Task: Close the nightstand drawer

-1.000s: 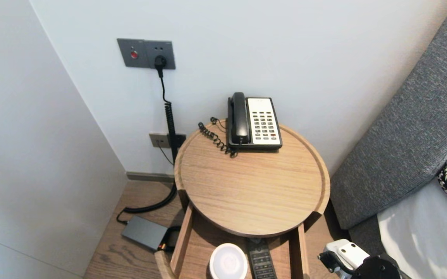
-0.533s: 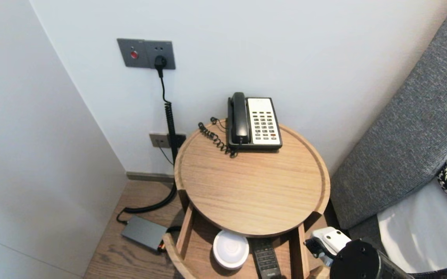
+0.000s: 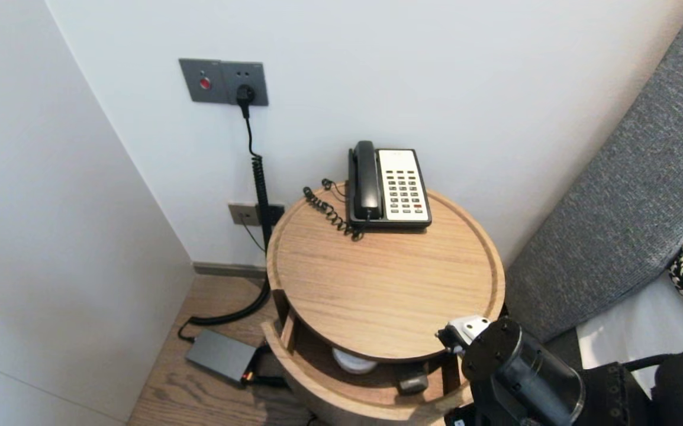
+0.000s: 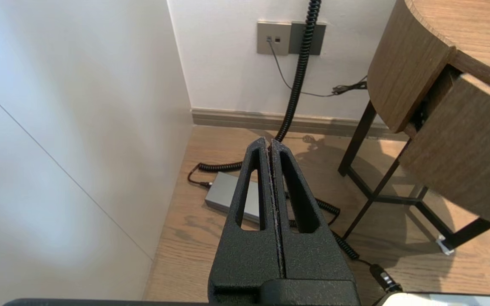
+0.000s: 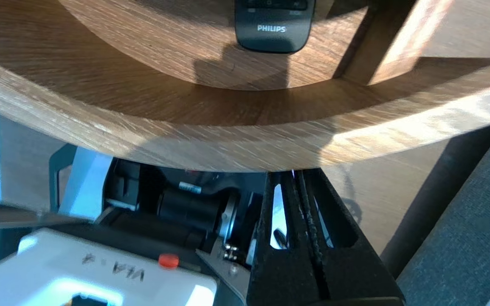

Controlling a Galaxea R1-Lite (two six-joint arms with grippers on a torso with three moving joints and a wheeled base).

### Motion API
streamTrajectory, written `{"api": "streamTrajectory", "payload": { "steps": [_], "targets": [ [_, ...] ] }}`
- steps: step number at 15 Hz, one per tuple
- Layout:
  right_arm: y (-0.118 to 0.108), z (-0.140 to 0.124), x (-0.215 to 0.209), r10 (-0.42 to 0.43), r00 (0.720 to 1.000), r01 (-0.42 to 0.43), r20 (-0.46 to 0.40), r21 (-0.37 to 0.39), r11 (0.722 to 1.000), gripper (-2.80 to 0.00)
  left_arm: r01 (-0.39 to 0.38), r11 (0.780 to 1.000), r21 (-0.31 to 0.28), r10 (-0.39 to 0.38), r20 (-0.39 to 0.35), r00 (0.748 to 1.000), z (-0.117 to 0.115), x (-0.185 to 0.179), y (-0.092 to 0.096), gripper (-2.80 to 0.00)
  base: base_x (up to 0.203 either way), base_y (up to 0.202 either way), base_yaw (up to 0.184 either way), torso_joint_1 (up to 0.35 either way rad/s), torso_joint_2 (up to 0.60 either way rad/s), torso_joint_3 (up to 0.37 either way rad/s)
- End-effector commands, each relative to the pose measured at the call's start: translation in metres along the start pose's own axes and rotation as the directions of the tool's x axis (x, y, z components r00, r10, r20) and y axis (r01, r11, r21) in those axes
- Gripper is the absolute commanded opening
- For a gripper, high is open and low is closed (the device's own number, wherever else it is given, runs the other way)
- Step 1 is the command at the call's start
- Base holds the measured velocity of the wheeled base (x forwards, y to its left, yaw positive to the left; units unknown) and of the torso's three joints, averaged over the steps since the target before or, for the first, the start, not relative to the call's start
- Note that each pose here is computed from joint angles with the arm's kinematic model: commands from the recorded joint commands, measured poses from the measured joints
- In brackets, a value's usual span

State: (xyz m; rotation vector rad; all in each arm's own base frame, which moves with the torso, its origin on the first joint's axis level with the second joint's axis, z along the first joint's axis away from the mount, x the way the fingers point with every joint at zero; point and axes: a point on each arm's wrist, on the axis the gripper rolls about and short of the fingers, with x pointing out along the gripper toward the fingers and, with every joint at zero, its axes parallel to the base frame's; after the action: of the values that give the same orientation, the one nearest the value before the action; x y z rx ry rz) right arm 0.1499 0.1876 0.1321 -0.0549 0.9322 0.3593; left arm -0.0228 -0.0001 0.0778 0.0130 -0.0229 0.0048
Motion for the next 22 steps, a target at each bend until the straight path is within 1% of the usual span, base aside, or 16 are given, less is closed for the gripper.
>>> {"api": "streamTrajectory", "payload": {
  "steps": [1,6,12,22],
  "targets": [
    [0.0,0.009,0.012,-0.026,1.0,0.026,-0.007,0.011,1.0,-2.8,0.0,1.0,0.001,0.0,-0.012,1.0,-0.004,0.001,0.0,-2.8,0.0,0.0,0.0,0.0,0.0,0.0],
    [-0.002,0.023,0.018,-0.039,0.999,0.039,0.01,0.021,0.999,-2.8,0.0,1.0,0.001,0.0,-0.014,1.0,-0.004,0.001,0.0,-2.8,0.0,0.0,0.0,0.0,0.0,0.0],
    [-0.007,0.032,0.021,-0.053,0.998,0.052,0.024,0.036,0.998,-2.8,0.0,1.0,0.001,0.0,-0.012,1.0,-0.004,0.001,0.0,-2.8,0.0,0.0,0.0,0.0,0.0,0.0],
    [-0.01,0.031,0.021,-0.061,0.998,0.06,0.02,0.039,0.997,-2.8,-0.001,1.0,0.001,0.001,-0.012,1.0,-0.004,0.001,0.0,-2.8,0.0,0.0,0.0,0.0,0.0,0.0]
  ]
}}
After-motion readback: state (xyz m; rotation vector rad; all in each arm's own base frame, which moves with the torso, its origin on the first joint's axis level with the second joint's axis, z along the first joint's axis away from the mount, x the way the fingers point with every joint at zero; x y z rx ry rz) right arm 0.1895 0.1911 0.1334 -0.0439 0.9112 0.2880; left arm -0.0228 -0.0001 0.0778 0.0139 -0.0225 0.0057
